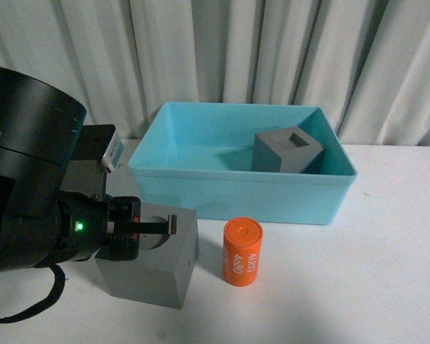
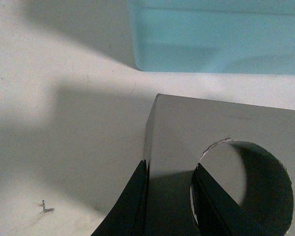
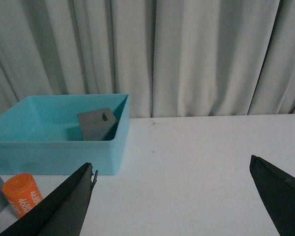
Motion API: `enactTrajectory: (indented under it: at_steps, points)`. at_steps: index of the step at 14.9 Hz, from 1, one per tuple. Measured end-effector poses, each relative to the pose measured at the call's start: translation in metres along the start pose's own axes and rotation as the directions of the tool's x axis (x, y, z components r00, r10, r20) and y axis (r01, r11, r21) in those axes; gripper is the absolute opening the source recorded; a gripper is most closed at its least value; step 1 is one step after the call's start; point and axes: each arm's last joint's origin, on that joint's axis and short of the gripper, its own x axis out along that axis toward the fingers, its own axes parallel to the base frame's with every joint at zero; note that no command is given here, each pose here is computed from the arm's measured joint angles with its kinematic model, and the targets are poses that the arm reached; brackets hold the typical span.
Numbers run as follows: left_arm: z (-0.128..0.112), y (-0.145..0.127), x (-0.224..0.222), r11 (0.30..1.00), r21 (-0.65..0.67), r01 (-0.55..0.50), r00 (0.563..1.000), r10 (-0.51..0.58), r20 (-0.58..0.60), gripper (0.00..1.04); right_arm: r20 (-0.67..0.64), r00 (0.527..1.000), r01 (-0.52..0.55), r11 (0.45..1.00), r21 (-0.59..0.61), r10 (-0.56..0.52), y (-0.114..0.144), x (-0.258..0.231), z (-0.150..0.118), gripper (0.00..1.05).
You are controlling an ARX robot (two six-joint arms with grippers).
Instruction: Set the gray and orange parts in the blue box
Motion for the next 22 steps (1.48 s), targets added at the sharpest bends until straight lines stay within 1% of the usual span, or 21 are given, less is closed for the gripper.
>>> enactTrajectory:
  at_steps: [4,7,8,11,13,14,15,16,17,18,20,22]
  points:
    - [0.004,0.002,-0.016,1.0,-0.028,-0.003,1.0,0.002,-0.023,0.21,0.0,1.0,0.0,1.0,0.0,0.0,0.0,0.0,0.0,0.98]
    - [0.019,0.001,-0.04,0.997,-0.07,0.018,1.0,-0.019,-0.007,0.2,0.0,1.0,0.0,1.0,0.0,0.0,0.0,0.0,0.0,0.98]
    - [0.032,-0.001,-0.054,0.996,-0.085,0.041,0.999,-0.039,0.024,0.2,0.0,1.0,0.0,1.0,0.0,0.0,0.0,0.0,0.0,0.98]
    - [0.088,-0.007,-0.105,0.982,-0.14,0.129,0.976,-0.1,0.192,0.2,0.0,1.0,0.0,1.0,0.0,0.0,0.0,0.0,0.0,0.98]
    - [0.111,-0.013,-0.12,0.975,-0.144,0.17,0.958,-0.129,0.255,0.2,0.0,1.0,0.0,1.0,0.0,0.0,0.0,0.0,0.0,0.98]
    - [0.147,-0.03,-0.12,0.97,-0.135,0.2,0.936,-0.149,0.319,0.2,0.0,1.0,0.0,1.0,0.0,0.0,0.0,0.0,0.0,0.98]
    - [0.178,-0.047,-0.078,0.985,-0.092,0.149,0.926,-0.106,0.363,0.2,0.0,1.0,0.0,1.0,0.0,0.0,0.0,0.0,0.0,0.98]
    - [0.179,-0.044,-0.025,0.998,-0.051,0.029,0.951,-0.012,0.308,0.2,0.0,1.0,0.0,1.0,0.0,0.0,0.0,0.0,0.0,0.98]
    - [0.161,-0.037,0.013,0.999,0.016,-0.039,0.968,0.034,0.251,0.2,-0.001,1.0,0.0,1.0,0.0,0.0,0.0,0.0,0.0,0.98]
    - [0.144,-0.034,0.032,0.995,0.063,-0.08,0.976,0.065,0.208,0.2,0.0,1.0,0.0,1.0,0.0,0.0,0.0,0.0,0.0,0.98]
    - [0.132,-0.033,0.043,0.993,0.079,-0.088,0.982,0.073,0.176,0.2,0.0,1.0,0.0,1.0,0.0,0.0,0.0,0.0,0.0,0.98]
    - [0.129,-0.033,0.046,0.992,0.083,-0.096,0.982,0.081,0.172,0.2,0.0,1.0,0.0,1.0,0.0,0.0,0.0,0.0,0.0,0.98]
